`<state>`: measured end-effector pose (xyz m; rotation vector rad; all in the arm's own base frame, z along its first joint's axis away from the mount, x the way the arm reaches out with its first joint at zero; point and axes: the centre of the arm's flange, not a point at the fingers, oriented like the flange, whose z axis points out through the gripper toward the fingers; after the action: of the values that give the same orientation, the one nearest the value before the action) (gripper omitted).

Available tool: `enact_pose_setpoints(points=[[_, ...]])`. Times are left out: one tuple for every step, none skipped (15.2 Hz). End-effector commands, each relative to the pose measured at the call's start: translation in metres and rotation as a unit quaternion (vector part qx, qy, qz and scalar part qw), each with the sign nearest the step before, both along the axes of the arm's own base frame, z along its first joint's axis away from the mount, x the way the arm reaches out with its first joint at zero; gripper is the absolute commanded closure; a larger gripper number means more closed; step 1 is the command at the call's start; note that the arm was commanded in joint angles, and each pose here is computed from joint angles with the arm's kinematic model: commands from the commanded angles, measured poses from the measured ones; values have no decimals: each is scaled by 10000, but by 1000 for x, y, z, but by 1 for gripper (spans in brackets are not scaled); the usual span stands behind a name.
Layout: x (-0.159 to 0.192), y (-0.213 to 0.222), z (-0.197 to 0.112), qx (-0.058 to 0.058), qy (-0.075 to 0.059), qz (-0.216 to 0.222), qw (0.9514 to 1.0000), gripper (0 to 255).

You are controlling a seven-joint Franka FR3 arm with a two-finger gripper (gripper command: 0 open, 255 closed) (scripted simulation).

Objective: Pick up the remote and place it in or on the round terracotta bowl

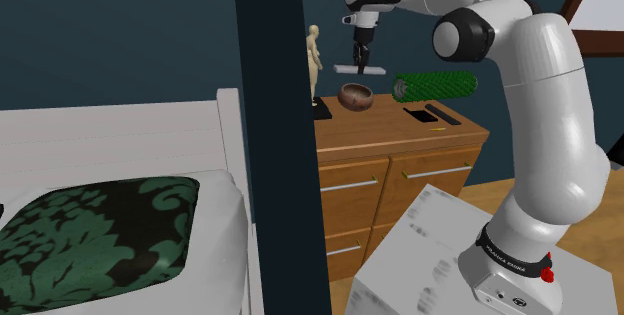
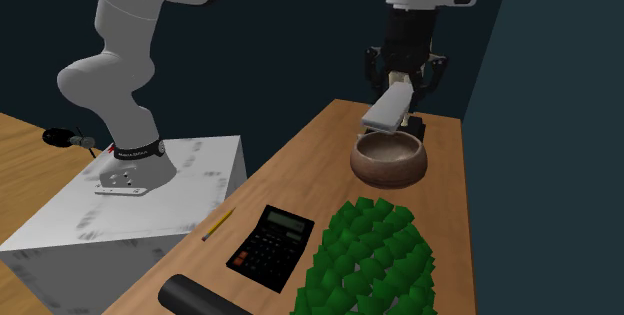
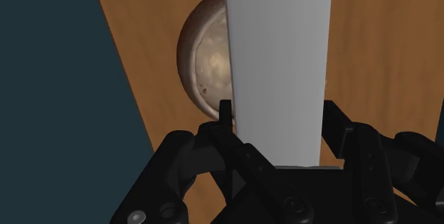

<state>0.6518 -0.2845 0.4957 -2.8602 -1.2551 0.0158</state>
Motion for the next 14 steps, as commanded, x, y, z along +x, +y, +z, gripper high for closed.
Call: enact_pose_setpoints(points=[[2,-6,-7,1,-5,7,10000,255],[2,-6,-13,1,-5,7,10000,255],[2,-6,-18,1,-5,7,10000,255],[2,-6,-23,1,-5,7,10000,255],[2,-6,-29,1,-5,7,10000,255],[2,-6,-34,1,-5,7,10000,255],[2,-6,-39,1,-5,7,10000,255],[2,-6,-44,1,-5,7,10000,255],[2,-6,-50,1,-5,7,10000,255],[2,-6,-55,1,-5,7,10000,255],[2,-6,-60,1,-5,7,10000,255],[2,-6,-68,1,-5,7,10000,255],[2,-6,-68,1,-5,7,10000,255],[2,-6,-68,1,-5,7,10000,255]])
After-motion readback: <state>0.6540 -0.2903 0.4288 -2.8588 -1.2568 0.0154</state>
